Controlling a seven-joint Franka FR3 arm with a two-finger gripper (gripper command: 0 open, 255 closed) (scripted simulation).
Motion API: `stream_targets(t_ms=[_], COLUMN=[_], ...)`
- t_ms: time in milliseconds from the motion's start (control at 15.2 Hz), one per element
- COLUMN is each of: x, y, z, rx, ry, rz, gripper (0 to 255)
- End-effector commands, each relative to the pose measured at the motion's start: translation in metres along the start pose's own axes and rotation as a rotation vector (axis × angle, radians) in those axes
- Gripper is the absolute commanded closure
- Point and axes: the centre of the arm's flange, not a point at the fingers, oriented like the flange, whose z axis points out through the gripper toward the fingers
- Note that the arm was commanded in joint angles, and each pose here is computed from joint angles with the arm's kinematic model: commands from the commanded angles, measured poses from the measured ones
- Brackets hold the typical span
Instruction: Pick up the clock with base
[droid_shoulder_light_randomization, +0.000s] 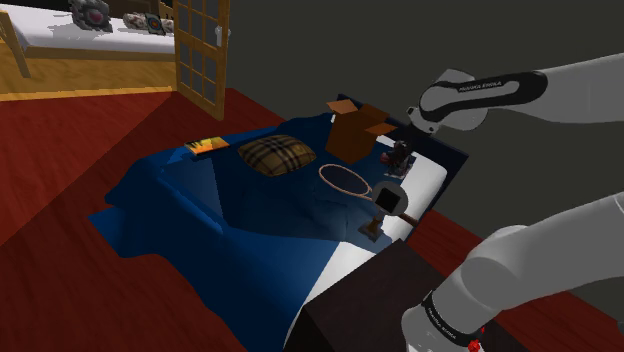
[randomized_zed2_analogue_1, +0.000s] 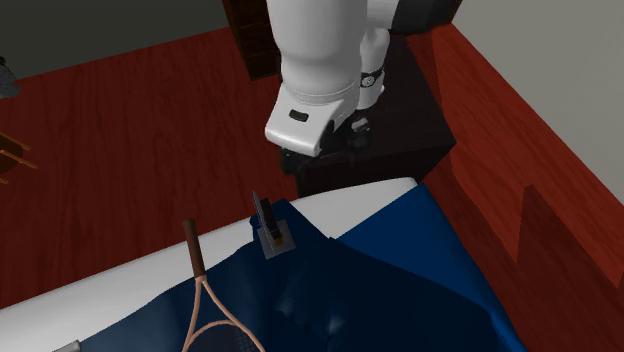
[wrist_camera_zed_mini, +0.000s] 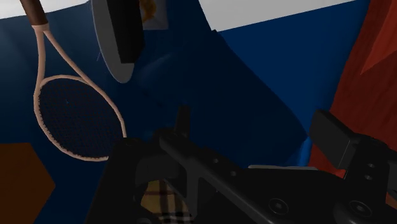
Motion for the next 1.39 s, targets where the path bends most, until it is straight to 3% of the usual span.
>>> stream_targets(t_ms=[0, 792, 1320], x=[0.000, 0.001, -0.003], y=[0.022, 0.146, 0.151], z=[0.016, 0.116, 0.158], rx=[0.000, 0.009, 0.009], ry=[-0.008, -0.053, -0.054], rz=[-0.009, -0.053, -0.054], gripper=[0, 0, 0])
